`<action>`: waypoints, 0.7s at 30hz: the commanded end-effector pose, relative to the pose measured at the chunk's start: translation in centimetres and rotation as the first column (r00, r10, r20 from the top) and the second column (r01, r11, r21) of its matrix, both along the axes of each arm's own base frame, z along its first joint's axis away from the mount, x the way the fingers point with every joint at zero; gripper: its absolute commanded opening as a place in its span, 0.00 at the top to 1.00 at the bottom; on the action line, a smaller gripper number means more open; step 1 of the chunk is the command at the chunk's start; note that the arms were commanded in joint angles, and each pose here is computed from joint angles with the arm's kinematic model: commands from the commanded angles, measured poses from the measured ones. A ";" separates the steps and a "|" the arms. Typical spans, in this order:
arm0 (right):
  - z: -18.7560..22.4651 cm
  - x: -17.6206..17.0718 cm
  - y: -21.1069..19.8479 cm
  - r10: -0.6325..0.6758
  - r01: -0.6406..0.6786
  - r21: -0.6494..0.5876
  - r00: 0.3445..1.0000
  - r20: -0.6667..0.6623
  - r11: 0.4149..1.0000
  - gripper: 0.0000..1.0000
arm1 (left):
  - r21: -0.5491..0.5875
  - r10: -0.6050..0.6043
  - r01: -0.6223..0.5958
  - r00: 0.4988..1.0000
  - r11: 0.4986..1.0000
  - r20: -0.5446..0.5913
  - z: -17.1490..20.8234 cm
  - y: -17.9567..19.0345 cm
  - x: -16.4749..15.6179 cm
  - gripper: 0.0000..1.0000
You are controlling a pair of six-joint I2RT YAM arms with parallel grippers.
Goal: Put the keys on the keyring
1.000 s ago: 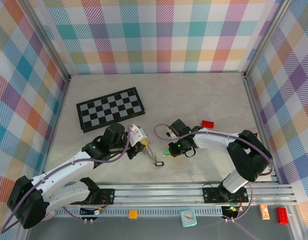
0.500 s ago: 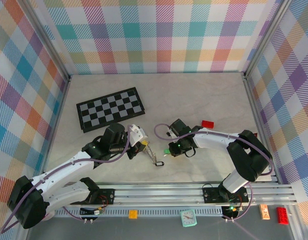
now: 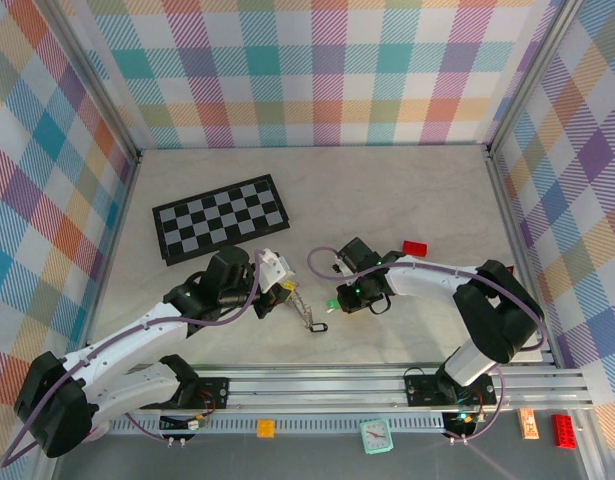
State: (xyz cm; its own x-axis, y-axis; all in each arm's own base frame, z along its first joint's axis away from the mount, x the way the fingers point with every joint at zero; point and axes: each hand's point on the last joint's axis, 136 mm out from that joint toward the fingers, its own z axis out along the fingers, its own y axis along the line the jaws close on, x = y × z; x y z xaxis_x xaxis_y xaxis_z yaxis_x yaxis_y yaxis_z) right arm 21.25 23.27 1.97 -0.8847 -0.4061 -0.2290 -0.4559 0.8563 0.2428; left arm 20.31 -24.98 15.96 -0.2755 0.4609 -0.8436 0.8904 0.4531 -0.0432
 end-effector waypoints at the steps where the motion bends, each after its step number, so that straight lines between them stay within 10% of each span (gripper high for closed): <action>1: 0.7 0.5 0.1 -0.001 0.001 0.004 1.000 0.012 1.000 0.84 | -0.021 -0.025 0.026 0.999 0.999 0.045 1.6 -0.6 0.1 1.00; 21: 1.6 0.6 0.1 0.003 -0.003 0.013 1.000 0.025 1.000 1.00 | -0.020 -0.024 0.025 0.999 0.999 0.046 1.7 -0.6 0.1 1.00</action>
State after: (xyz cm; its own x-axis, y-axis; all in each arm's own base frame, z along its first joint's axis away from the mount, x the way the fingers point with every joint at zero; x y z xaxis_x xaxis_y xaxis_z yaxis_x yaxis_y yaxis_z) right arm 21.26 23.30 2.15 -0.8845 -0.4069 -0.2284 -0.4565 0.8560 0.2428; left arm 20.30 -24.98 15.96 -0.2757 0.4615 -0.8432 0.8905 0.4530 -0.0432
